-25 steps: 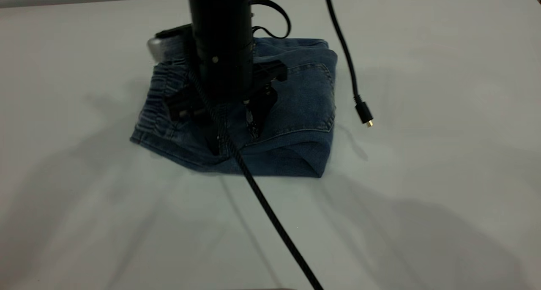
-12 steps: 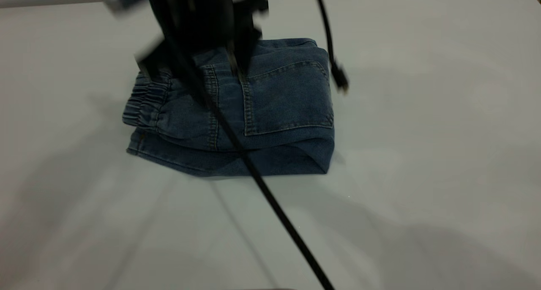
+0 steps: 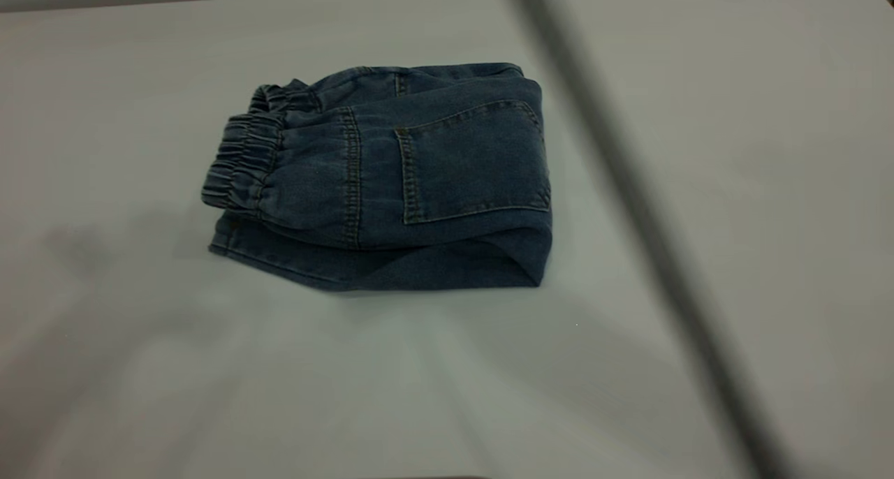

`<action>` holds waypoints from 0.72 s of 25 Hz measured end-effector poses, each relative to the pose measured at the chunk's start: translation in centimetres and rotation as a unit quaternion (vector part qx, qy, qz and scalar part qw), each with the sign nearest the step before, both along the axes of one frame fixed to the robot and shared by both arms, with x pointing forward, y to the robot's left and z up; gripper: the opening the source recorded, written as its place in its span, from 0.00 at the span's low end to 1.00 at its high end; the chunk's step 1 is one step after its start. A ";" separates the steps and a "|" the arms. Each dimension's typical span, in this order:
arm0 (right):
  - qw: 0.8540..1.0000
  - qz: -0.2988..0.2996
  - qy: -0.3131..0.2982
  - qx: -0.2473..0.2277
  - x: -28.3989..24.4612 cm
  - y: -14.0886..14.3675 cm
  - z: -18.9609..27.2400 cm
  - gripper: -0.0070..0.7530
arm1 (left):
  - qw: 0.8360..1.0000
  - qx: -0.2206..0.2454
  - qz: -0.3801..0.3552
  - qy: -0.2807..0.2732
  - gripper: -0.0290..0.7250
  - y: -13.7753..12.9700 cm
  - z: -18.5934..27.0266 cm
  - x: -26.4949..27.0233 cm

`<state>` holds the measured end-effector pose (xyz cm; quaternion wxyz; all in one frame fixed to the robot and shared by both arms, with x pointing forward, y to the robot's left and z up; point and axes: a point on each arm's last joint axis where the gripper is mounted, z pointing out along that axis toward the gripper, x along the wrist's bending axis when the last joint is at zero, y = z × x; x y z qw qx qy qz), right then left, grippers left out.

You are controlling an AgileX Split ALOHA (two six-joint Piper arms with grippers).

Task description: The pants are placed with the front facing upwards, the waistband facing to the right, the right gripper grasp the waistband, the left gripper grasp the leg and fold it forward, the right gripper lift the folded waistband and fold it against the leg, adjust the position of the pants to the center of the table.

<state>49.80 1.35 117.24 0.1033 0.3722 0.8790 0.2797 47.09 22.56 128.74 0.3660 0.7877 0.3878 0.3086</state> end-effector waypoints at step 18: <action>0.977 -0.099 -0.117 0.149 -21.9 -28.7 1.1 0.63 | 0.995 -0.068 0.021 0.071 0.36 3.3 -8.5 -14.1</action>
